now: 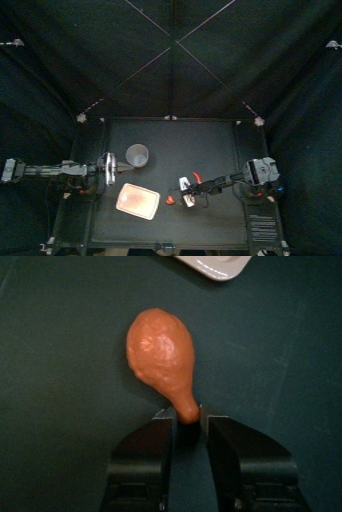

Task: Pick the drumstick then place it in the grey bowl
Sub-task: Place drumstick in the grey bowl

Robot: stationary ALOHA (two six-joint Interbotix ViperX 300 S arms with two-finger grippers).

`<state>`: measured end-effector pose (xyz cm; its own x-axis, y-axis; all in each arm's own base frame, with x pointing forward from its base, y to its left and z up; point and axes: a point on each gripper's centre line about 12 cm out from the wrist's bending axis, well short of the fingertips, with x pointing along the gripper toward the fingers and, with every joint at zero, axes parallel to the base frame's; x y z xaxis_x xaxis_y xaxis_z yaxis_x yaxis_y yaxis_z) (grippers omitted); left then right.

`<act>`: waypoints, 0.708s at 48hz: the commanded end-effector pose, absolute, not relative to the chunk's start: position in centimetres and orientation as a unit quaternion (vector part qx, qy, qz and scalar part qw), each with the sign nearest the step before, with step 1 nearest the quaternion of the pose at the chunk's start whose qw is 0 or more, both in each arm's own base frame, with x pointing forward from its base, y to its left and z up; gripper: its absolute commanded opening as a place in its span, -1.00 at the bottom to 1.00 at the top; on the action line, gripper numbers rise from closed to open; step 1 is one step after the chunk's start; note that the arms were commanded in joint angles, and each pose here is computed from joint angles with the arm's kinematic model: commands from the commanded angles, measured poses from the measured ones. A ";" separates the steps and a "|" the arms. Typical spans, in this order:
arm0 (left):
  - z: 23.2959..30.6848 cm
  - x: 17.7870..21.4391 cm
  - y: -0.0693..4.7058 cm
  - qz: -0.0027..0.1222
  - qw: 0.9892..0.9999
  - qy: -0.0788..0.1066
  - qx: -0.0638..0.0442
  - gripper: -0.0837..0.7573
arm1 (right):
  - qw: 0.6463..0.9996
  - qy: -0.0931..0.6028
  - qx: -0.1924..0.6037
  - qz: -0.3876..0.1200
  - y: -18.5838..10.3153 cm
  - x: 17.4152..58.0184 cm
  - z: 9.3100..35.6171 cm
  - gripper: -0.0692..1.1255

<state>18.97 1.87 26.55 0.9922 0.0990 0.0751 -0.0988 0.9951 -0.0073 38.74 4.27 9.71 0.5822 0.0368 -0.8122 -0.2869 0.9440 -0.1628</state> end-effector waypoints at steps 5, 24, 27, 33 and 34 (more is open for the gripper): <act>26.99 18.94 1.96 0.053 0.997 -0.048 -0.008 -0.71 | 0.890 0.428 -0.129 0.089 4.6 39.9 11.0 -0.01; 27.24 18.95 2.23 0.060 0.997 -0.051 -0.005 -0.71 | 0.940 0.319 -0.114 0.044 1.6 44.2 18.8 -0.01; 27.26 18.94 2.31 0.062 0.997 -0.052 -0.005 -0.71 | 0.949 0.297 -0.108 0.021 -0.4 45.3 20.4 -0.01; 27.32 18.93 2.46 0.066 0.996 -0.052 -0.004 -0.71 | 0.961 0.253 -0.105 -0.026 -4.9 47.3 23.3 -0.01; 27.38 18.94 2.46 0.065 0.996 -0.053 -0.003 -0.71 | 0.962 0.248 -0.105 -0.037 -6.1 47.7 23.7 -0.01</act>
<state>18.77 2.32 26.35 0.9894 0.1254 0.0735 -0.1245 0.9921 -0.0159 46.38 -3.02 19.78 0.8205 -0.0694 -0.5675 -0.0535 0.9789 -0.1970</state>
